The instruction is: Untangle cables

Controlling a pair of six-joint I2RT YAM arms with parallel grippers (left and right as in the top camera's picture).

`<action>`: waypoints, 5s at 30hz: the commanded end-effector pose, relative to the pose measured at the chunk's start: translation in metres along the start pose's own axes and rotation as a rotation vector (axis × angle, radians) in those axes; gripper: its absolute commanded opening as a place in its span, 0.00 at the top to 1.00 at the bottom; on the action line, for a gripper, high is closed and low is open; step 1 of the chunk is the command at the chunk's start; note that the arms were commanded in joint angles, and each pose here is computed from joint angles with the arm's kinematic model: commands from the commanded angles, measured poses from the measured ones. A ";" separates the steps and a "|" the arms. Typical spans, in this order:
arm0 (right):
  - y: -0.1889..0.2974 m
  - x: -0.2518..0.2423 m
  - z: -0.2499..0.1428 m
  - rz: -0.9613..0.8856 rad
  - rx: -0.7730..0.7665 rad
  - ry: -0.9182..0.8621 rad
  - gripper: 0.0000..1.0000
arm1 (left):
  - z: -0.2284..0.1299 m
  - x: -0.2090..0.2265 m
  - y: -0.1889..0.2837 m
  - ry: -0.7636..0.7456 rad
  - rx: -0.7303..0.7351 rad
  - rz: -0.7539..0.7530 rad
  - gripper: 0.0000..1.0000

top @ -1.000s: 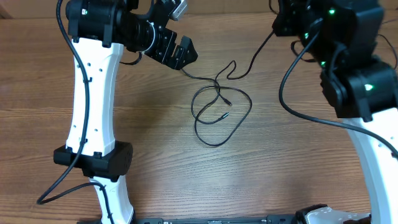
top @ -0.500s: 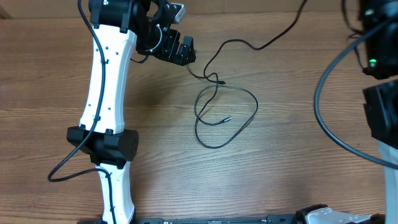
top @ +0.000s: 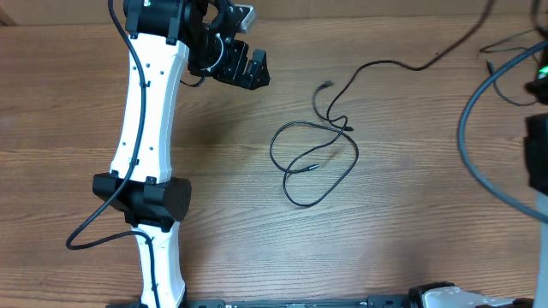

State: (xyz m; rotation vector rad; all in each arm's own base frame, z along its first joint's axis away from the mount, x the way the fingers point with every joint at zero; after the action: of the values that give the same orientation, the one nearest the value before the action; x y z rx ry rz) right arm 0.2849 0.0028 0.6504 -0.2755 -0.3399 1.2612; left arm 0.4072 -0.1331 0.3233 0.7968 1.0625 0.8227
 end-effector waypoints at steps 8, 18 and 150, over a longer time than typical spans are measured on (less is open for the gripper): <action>-0.012 0.042 -0.034 0.385 0.184 -0.408 0.96 | -0.001 -0.003 0.000 0.025 0.002 -0.003 0.00; -0.018 0.057 -0.045 0.483 0.224 -0.464 0.96 | 0.001 0.018 0.009 0.135 -0.023 0.055 0.00; -0.012 -0.401 -0.236 -0.349 0.647 -0.096 0.96 | -0.030 -0.068 0.054 -0.060 -0.103 -0.080 0.07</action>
State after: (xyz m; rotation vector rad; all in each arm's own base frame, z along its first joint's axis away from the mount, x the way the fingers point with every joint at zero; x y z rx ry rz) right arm 0.2698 -0.3900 0.4151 0.3214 -0.0220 0.9183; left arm 0.3548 -0.1600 0.3872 0.6788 1.0080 0.7937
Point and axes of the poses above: each gripper's point midway between its finger pads, its own y axis back along the fingers, its own x axis along the line the jaws close on, z = x × y, the point moved 7 cm from there along y, back along the fingers, and after that the axes turned 10 degrees about y, right-handed, at the moved point
